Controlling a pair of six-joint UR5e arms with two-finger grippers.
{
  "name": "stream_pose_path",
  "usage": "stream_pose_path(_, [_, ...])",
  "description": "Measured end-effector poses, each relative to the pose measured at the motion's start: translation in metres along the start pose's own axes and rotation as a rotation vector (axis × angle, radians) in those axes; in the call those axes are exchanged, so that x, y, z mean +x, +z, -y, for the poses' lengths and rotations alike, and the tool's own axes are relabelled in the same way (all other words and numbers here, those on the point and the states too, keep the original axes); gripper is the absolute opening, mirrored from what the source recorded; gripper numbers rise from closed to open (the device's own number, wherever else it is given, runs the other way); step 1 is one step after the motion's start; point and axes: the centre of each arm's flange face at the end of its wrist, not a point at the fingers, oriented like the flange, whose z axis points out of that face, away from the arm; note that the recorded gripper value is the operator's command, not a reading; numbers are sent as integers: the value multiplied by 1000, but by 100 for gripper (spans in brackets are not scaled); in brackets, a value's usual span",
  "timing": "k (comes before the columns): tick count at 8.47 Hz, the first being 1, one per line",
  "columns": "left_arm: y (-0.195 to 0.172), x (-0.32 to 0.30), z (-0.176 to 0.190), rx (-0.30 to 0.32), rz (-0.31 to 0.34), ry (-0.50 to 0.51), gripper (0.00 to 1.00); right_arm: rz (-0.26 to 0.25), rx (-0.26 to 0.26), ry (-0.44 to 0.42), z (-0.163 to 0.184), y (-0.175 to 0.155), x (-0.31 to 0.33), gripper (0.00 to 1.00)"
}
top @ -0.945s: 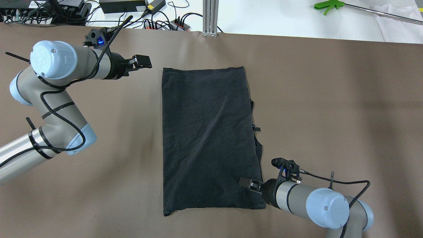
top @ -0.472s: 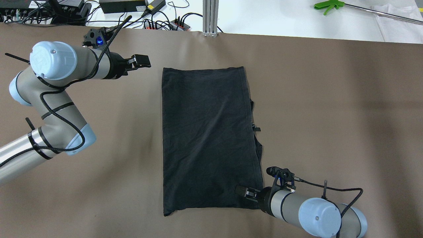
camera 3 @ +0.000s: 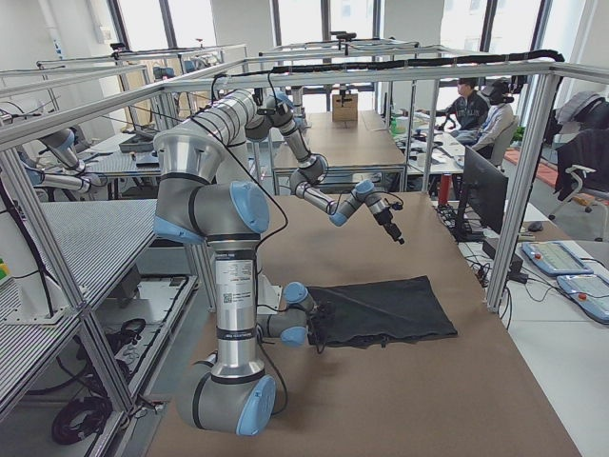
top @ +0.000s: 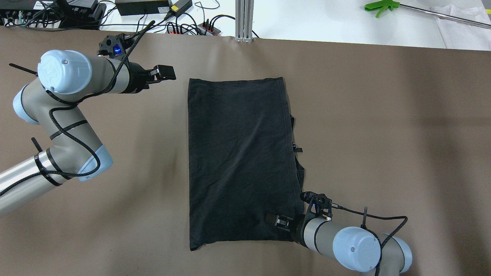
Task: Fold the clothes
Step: 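Grasp the shirt's near corner with the right gripper, then grasp the shirt's other near corner with the left gripper while the right holds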
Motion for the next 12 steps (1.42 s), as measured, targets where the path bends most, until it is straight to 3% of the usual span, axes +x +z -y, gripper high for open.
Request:
stream_pose_path(1, [1,0,-1,-2,1,1,100,0,1,0,-1,4,-3,58])
stream_pose_path(2, [3,0,-2,-3,3,1,100,6,1,2,-1,6,-8,2])
stream_pose_path(12, [-8,7,-4,-17,-18,-11,100,40,-7,21,0,-5,-30,0])
